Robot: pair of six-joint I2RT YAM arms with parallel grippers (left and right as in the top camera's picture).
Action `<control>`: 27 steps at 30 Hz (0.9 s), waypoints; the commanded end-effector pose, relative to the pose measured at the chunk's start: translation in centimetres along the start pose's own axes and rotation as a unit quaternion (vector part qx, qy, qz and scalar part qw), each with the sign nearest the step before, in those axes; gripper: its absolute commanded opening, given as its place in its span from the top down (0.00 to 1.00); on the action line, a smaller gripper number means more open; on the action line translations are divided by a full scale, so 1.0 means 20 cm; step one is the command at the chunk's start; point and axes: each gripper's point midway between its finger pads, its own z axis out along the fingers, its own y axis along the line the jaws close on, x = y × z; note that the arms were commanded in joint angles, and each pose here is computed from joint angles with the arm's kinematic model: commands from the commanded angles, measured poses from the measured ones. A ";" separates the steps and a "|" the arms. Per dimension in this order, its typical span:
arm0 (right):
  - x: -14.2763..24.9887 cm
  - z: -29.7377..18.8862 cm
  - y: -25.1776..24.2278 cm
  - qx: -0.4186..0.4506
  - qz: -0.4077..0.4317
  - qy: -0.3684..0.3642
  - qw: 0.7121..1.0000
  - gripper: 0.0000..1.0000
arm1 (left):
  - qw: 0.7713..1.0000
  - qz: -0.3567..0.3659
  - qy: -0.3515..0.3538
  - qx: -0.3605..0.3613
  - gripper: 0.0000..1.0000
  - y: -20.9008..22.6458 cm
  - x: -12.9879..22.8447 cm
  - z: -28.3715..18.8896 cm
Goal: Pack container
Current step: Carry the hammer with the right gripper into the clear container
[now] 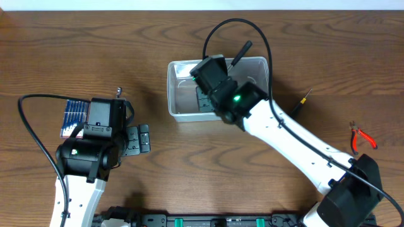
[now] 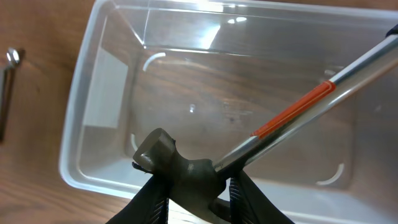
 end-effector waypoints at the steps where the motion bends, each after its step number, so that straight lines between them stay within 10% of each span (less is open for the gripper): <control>1: -0.07 -0.02 -0.03 0.025 0.118 -0.035 0.992 0.98 | 1.000 0.010 -0.012 -0.002 0.02 0.00 -0.03 -0.03; 27: 0.12 0.47 0.11 -0.030 0.323 0.091 0.942 0.99 | 1.000 0.010 -0.012 -0.002 0.02 0.00 -0.03 -0.03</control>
